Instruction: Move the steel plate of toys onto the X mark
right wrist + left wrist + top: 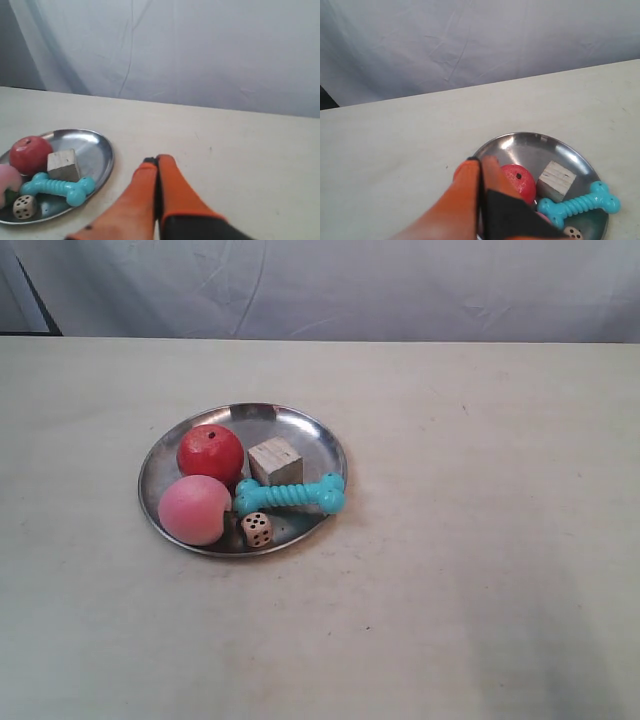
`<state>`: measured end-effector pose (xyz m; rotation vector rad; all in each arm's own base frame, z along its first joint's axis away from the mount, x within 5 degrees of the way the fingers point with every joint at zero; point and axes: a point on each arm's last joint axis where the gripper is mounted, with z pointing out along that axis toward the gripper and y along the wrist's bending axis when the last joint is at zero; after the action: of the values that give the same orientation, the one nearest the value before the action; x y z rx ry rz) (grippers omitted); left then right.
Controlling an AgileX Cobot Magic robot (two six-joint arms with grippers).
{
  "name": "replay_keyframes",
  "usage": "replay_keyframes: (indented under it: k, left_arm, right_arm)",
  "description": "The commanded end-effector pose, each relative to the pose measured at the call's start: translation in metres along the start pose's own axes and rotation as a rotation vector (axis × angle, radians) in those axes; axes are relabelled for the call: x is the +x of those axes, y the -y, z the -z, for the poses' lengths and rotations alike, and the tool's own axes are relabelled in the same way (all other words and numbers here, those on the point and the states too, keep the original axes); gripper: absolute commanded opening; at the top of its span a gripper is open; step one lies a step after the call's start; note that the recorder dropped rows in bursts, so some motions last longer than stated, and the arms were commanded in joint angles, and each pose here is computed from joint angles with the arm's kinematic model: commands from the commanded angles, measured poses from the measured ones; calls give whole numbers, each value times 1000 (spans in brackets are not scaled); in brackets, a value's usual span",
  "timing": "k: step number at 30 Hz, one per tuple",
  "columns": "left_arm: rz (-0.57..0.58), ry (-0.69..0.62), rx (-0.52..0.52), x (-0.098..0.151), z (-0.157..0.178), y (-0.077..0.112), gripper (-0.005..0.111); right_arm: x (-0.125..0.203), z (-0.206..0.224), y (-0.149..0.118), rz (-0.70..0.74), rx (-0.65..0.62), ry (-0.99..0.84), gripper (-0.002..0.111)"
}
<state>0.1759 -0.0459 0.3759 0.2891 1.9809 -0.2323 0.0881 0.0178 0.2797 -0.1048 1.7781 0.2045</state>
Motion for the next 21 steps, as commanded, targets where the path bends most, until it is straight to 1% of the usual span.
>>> replay_keyframes:
  k: [1, 5, 8, 10, 11, 14, 19, 21]
  left_arm:
    - [-9, 3, 0, 1, 1, 1, 0]
    - [-9, 3, 0, 1, 1, 1, 0]
    - [-9, 3, 0, 1, 1, 1, 0]
    - [-9, 3, 0, 1, 1, 1, 0]
    - [-9, 3, 0, 1, 1, 1, 0]
    - [-9, 3, 0, 1, 1, 1, 0]
    - [-9, 3, 0, 1, 1, 1, 0]
    - [-9, 3, 0, 1, 1, 1, 0]
  right_arm:
    - [25, -4, 6, -57, 50, 6, 0]
    - [40, -8, 11, -77, 84, 8, 0]
    - [59, -10, 16, -138, 135, -31, 0]
    - [72, -10, 19, -205, 166, -59, 0]
    - [79, -11, 20, -211, 175, -77, 0]
    - [96, -11, 21, -194, 183, -128, 0]
    - [102, -10, 22, -142, 184, -170, 0]
    - [106, -9, 21, -122, 183, -218, 0]
